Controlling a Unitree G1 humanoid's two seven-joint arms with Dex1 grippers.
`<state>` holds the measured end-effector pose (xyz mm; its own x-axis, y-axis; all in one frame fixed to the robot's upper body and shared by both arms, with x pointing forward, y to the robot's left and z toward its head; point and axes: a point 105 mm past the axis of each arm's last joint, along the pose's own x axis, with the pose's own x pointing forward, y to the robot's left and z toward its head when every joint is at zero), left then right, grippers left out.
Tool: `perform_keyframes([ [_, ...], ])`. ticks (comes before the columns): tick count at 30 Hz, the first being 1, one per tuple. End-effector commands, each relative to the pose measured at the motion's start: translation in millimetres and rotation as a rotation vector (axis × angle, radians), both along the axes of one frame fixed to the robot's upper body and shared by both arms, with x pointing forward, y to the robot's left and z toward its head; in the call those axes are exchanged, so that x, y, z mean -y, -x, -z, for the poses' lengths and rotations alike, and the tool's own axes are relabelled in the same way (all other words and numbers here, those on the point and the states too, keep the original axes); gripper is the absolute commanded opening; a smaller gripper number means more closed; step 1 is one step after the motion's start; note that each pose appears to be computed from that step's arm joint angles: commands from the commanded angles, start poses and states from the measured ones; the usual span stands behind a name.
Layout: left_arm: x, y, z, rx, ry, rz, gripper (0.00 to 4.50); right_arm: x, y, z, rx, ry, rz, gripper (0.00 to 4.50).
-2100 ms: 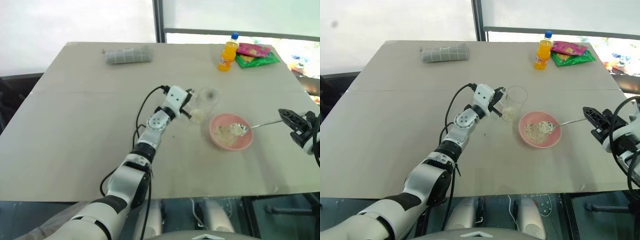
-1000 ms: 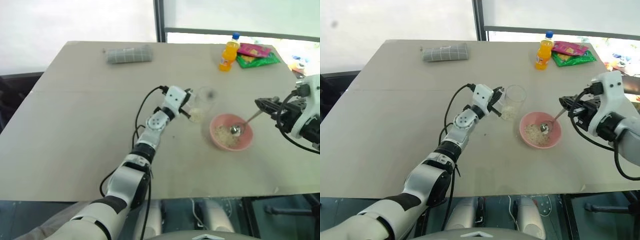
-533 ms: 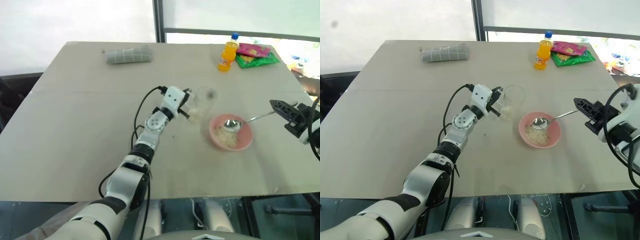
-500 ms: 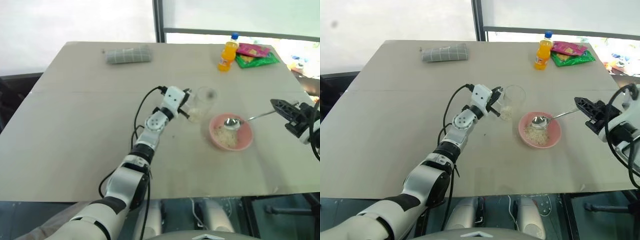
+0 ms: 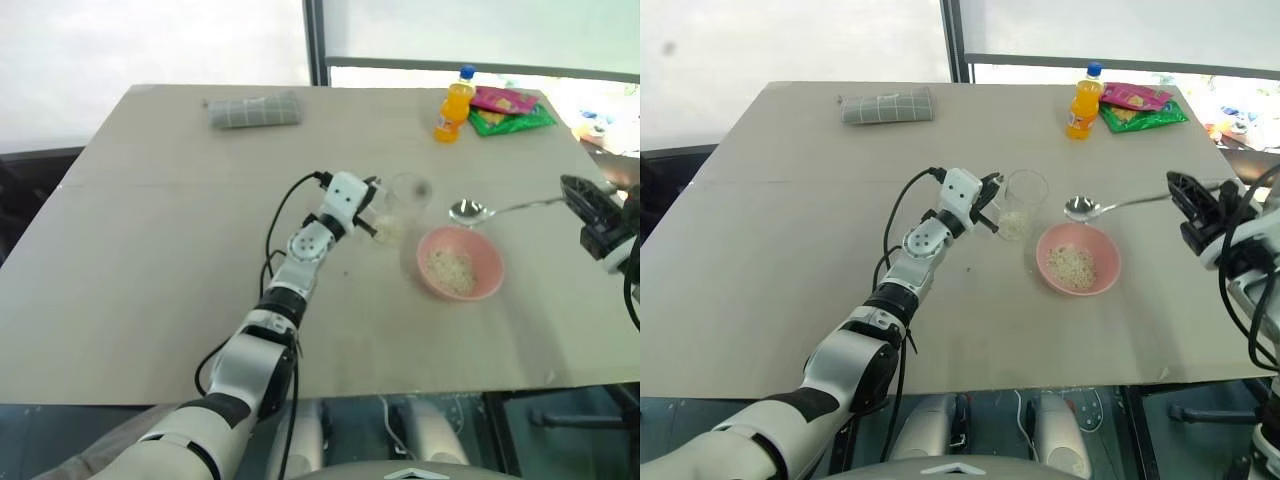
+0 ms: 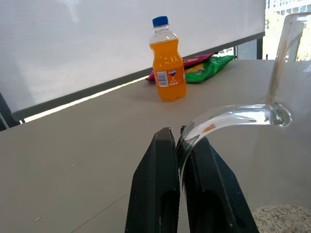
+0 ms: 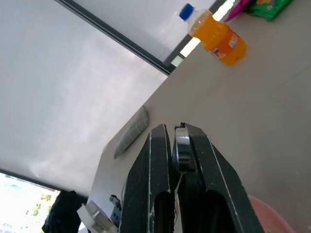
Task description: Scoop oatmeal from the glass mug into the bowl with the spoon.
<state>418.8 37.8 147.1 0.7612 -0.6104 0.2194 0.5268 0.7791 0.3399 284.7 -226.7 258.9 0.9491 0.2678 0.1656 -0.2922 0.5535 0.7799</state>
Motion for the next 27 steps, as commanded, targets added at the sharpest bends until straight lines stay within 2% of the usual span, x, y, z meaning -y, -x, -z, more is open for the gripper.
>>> perform_keyframes([
  [1, -6, -1, 9, -0.029, -0.012, -0.022, 0.04, -22, -3, -22, 0.063, -0.002, -0.073, 0.0],
  [4, -7, -1, 9, -0.039, 0.005, -0.028, 0.04, -37, -12, -26, 0.045, 0.028, -0.121, 0.0],
  [11, -10, 1, 8, -0.032, 0.018, -0.04, 0.04, -66, -40, -2, -0.022, 0.308, -0.209, 0.0],
  [13, -11, 2, 8, -0.03, 0.019, -0.041, 0.04, -73, -47, -1, -0.012, 0.338, -0.214, 0.0],
  [18, -11, 5, 9, -0.026, 0.019, -0.043, 0.04, -82, -58, -5, 0.011, 0.326, -0.225, 0.0],
  [27, -18, 8, 11, -0.03, 0.026, -0.071, 0.04, -69, -69, -3, -0.012, 0.321, -0.192, 0.0],
])
